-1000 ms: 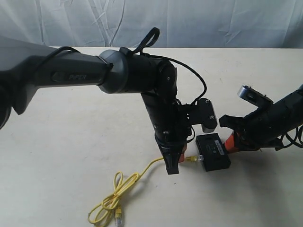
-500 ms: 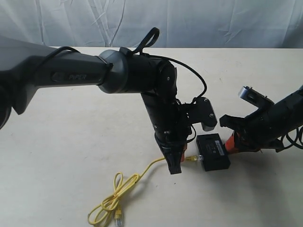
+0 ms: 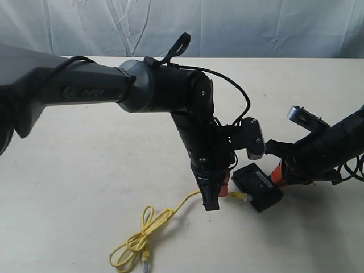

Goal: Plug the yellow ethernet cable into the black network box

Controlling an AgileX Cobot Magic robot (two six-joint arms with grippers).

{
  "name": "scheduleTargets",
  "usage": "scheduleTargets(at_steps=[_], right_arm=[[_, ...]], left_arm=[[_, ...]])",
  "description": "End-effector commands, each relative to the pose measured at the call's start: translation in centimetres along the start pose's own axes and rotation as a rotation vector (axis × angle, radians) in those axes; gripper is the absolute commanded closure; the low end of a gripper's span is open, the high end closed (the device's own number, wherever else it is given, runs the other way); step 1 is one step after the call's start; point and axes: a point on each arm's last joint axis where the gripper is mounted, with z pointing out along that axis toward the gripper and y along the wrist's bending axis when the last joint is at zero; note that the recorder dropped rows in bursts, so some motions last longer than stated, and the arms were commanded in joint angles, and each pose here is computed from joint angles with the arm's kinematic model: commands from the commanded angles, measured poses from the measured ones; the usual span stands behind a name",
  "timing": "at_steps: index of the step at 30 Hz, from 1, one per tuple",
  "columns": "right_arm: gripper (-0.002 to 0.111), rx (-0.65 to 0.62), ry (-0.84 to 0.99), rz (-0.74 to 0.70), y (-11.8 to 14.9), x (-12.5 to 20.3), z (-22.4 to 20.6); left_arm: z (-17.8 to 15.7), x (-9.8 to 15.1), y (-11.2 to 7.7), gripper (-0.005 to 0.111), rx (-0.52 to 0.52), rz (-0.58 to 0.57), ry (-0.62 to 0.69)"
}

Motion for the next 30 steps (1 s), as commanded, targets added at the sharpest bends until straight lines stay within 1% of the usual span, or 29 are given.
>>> scheduleTargets(at_steps=[1,4,7,11,18,25,30], right_arm=[[0.109,-0.022,0.025,0.008,0.1,0.3,0.1],[0.109,-0.023,0.027,0.023,0.2,0.4,0.1],[0.109,-0.022,0.025,0.027,0.1,0.3,0.1],[0.109,-0.013,0.008,0.033,0.1,0.2,0.0],[0.109,-0.006,-0.018,0.022,0.4,0.1,-0.5],[0.109,0.008,-0.032,0.008,0.2,-0.1,-0.5],[0.109,0.010,-0.034,-0.010,0.2,-0.1,-0.5]], left_arm=[[-0.6,-0.7,0.1,0.107,-0.037,-0.021,-0.048],[-0.6,-0.5,0.4,0.107,-0.070,-0.052,-0.027],[-0.7,0.0,0.8,0.107,-0.118,-0.088,0.025],[-0.7,0.2,1.0,0.107,-0.143,-0.107,0.054],[-0.7,0.2,1.0,0.107,-0.142,-0.105,0.053],[-0.6,0.2,0.4,0.107,-0.073,-0.044,0.055],[-0.6,0.1,0.3,0.107,-0.061,-0.039,0.039]])
